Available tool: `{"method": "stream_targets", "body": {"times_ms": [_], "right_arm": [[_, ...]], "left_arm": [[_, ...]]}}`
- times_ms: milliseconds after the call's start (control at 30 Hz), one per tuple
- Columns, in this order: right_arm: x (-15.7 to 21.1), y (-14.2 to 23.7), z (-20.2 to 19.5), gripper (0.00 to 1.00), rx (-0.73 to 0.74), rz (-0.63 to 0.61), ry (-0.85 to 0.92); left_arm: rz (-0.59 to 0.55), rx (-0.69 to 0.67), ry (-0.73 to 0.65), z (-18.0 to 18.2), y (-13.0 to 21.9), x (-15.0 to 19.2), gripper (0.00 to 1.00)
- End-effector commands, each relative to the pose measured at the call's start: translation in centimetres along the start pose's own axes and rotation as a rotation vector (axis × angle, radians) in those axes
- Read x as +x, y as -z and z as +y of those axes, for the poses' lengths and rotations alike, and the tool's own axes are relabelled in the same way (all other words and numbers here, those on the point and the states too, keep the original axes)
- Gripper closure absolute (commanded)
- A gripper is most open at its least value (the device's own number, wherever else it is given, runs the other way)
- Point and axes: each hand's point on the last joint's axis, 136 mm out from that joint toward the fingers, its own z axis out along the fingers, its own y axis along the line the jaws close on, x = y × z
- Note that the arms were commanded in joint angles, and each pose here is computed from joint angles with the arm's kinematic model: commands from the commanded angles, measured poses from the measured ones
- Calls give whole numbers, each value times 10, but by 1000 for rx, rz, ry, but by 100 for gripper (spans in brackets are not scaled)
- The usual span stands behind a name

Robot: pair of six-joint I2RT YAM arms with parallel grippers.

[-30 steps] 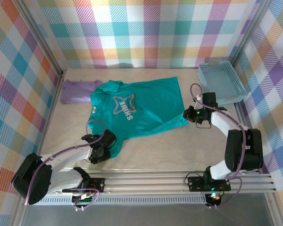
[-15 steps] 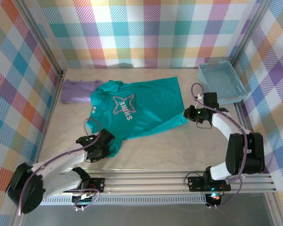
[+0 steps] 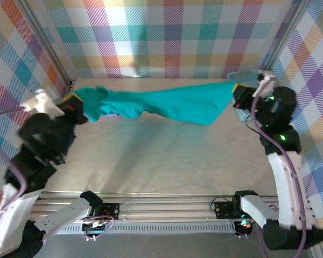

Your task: Fold the inside-out t-shirt

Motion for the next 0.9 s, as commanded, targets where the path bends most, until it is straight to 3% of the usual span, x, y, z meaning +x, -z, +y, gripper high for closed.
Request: {"method": "stream_targets", "body": {"times_ms": [0,100,167,333,533,667,867], "right_arm": [[-40,44,16,100,44,-96,78],[-67,66,32,100,33,-146,113],[-70,61,34,100,27,-130,114],[-61,16,24,100,2,-57,98],[-56,-40,0,100,32,-2,126],[-59,-51,-1,100,26,7,152],[-68,-29,14,100,-8,-19,174]], "left_arm": [[-82,-50,-148,2,18,-50,100],[-42,-63,-219,-16,2,-60,100],[13,-75,-264,-29,-21,-48,100],[119,-107,-244,-28,-86,-21,100],[157,-146,-232,-14,-147,-12,100],[143,-107,-239,-23,-154,-17,100],[80,-19,-200,-34,-109,-41,100]]}}
